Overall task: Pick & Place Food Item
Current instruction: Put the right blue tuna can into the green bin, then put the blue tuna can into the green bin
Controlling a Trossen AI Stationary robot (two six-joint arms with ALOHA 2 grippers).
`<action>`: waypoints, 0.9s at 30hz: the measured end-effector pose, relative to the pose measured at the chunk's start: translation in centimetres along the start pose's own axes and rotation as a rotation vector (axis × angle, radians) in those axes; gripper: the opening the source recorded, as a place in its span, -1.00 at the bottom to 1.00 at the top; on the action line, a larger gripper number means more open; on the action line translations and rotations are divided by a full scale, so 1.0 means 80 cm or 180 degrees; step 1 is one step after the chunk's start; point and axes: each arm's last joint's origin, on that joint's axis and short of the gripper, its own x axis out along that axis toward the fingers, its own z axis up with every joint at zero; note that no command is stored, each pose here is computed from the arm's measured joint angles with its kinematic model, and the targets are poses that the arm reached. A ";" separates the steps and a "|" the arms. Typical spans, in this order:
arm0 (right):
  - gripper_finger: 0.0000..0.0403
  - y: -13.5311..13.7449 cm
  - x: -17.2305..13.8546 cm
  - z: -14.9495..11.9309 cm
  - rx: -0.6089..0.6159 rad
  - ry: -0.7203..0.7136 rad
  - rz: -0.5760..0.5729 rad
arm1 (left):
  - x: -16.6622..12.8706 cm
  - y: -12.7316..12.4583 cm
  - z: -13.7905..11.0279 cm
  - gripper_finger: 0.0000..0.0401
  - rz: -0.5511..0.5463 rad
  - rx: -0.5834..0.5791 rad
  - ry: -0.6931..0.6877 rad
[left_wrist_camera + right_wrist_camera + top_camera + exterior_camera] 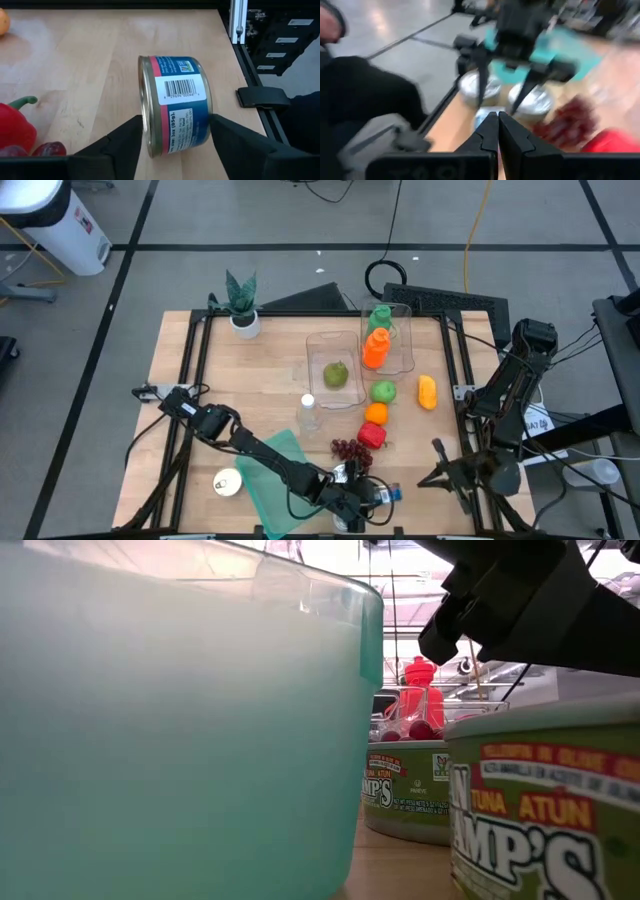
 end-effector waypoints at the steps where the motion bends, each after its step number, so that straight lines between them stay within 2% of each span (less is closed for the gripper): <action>1: -1.00 0.001 0.001 -0.002 0.0104 0.0061 0.0064 | 0.000 0.000 0.000 0.27 0.0000 -0.0001 0.0001; 7: -1.00 0.011 0.020 -0.025 0.0525 0.0420 0.0171 | 0.000 0.001 0.000 0.43 0.0026 -0.0074 -0.0010; 15: -1.00 0.006 0.062 -0.064 0.0834 0.0833 -0.0260 | 0.001 0.003 0.002 0.65 0.0029 -0.0094 -0.0022; 17: -1.00 0.004 0.069 -0.069 0.0909 0.0936 -0.0226 | 0.001 0.002 0.002 0.71 -0.0006 -0.0109 -0.0041; 27: -1.00 0.004 0.096 -0.069 0.0898 0.0775 -0.0035 | 0.001 0.000 0.006 0.96 -0.0106 -0.0062 -0.0108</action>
